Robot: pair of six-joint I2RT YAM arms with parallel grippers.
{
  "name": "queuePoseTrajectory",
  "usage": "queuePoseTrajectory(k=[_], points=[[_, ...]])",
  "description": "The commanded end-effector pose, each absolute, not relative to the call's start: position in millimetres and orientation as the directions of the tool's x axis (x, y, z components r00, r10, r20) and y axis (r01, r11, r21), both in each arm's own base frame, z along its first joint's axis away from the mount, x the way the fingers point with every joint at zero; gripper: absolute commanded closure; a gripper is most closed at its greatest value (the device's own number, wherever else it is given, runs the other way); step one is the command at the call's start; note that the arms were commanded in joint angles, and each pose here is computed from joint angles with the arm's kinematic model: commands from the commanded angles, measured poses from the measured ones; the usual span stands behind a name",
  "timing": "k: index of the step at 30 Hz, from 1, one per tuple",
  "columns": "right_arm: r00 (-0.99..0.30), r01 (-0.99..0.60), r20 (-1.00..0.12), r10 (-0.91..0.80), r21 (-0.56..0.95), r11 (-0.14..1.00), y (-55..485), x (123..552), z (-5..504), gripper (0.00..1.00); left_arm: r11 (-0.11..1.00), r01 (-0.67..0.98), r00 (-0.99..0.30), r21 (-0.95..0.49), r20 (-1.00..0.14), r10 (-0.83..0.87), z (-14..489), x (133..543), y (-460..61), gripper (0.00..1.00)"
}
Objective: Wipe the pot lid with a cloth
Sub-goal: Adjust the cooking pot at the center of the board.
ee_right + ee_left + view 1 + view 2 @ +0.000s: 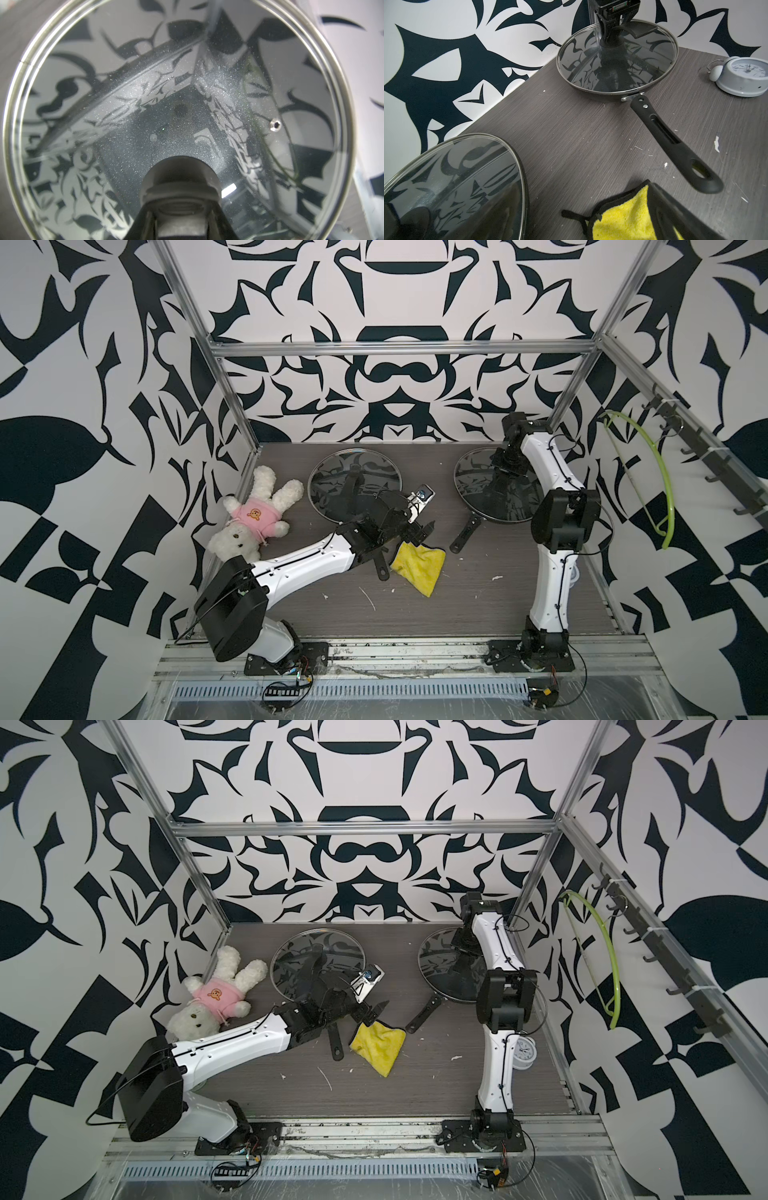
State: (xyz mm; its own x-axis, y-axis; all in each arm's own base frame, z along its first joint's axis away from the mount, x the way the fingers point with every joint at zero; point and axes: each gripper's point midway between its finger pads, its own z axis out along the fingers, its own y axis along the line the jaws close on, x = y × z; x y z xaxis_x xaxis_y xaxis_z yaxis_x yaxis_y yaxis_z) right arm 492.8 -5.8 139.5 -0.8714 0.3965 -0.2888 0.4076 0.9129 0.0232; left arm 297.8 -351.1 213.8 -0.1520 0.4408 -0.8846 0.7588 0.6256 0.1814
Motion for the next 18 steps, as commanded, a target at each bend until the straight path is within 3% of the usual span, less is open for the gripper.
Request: queuePoseTrajectory(k=[1, 7, 11, 12, 18], points=[[-0.966, 0.13, -0.219, 0.139, 0.055, 0.99, 50.4, 467.7, 151.9, 0.92, 0.611, 0.773, -0.149, 0.168, -0.889, 0.433, 216.6, 289.5, -348.4, 0.01], [-0.975, 0.051, -0.219, 0.044, -0.029, 0.998, 49.8, 468.5, 144.6, 0.81, 0.594, 0.789, -0.158, 0.156, -0.883, 0.442, 214.3, 286.8, -351.7, 0.01], [-0.963, 0.082, -0.266, 0.052, -0.102, 0.991, 40.6, 472.9, 156.6, 0.53, 0.593, 0.79, -0.16, 0.156, -0.881, 0.446, 213.2, 287.2, -352.6, 0.01], [-0.959, 0.082, -0.277, 0.051, -0.101, 0.991, 42.6, 473.3, 160.6, 0.5, 0.594, 0.79, -0.162, 0.156, -0.879, 0.448, 212.2, 287.6, -352.3, 0.01], [-0.95, 0.113, -0.3, 0.085, -0.076, 0.991, 54.1, 471.7, 166.5, 0.5, 0.593, 0.79, -0.167, 0.157, -0.875, 0.454, 208.0, 289.1, -353.9, 0.01]])
